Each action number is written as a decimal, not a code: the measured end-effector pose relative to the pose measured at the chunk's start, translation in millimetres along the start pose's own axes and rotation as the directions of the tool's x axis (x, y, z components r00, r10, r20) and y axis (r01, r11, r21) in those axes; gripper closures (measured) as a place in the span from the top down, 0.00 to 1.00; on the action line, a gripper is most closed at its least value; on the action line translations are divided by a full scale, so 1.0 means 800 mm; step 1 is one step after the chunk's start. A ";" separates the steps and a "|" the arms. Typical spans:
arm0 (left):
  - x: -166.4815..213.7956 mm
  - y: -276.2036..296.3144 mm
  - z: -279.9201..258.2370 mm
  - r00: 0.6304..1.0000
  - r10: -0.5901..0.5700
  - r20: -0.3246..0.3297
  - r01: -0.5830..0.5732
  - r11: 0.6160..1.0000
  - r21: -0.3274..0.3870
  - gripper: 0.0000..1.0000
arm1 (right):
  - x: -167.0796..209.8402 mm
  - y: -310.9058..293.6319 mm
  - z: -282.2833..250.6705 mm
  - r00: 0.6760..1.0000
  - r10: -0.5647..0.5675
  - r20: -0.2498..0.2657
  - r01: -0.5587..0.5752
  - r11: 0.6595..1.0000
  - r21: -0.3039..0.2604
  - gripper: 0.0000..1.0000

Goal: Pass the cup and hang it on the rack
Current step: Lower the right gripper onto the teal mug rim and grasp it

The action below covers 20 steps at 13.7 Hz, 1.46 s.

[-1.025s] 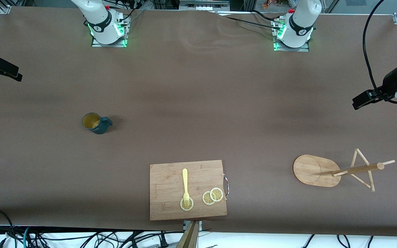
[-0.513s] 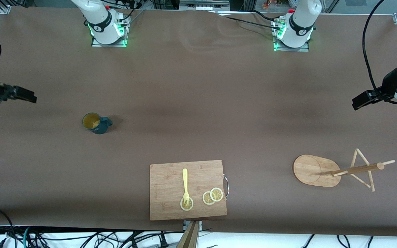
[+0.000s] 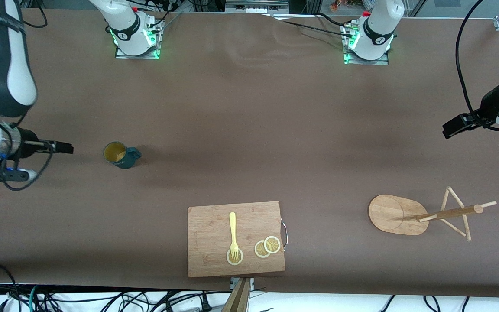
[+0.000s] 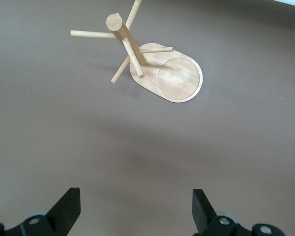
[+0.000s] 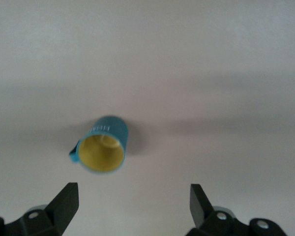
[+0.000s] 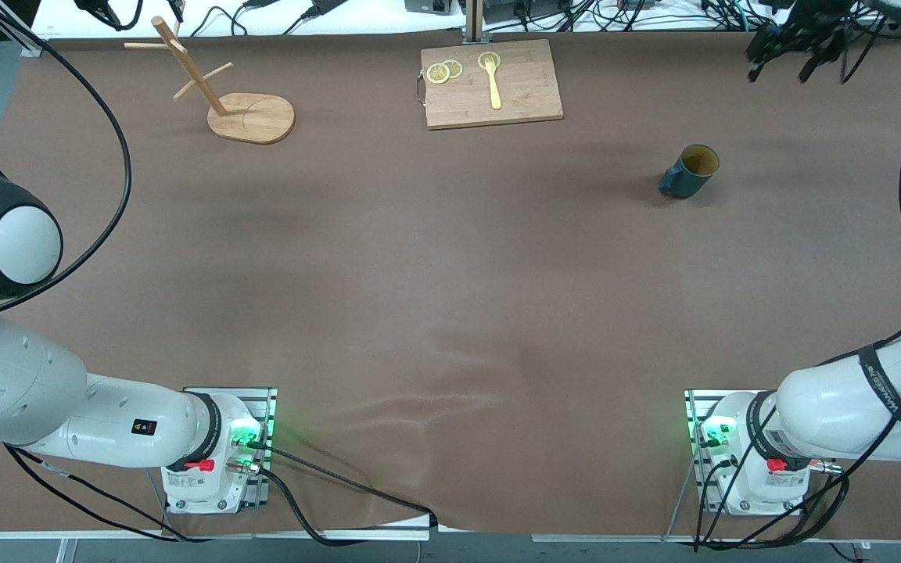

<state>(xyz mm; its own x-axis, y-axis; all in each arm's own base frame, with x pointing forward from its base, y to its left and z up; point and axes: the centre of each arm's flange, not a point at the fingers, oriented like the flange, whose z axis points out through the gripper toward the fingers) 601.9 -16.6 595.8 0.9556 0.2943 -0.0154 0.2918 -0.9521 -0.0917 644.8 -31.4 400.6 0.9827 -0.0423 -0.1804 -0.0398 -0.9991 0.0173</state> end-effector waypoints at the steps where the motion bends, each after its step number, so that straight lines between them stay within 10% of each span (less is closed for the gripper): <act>1: 0.000 0.000 0.000 1.000 0.000 0.000 0.000 1.000 0.000 1.00 | 0.002 -0.003 0.034 1.000 0.001 -0.012 -0.001 1.000 0.002 1.00; 20: 0.000 0.000 0.000 1.000 0.000 0.000 0.000 1.000 0.000 1.00 | -0.042 -0.054 0.210 0.995 -0.072 -0.065 0.073 0.997 0.003 1.00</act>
<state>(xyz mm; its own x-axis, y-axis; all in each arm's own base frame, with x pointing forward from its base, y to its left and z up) 602.0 -16.6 595.9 0.9556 0.2942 -0.0152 0.2917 -0.9521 -0.0917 583.3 11.4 240.4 0.9926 0.0309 -0.1170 0.0313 -0.9995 0.0009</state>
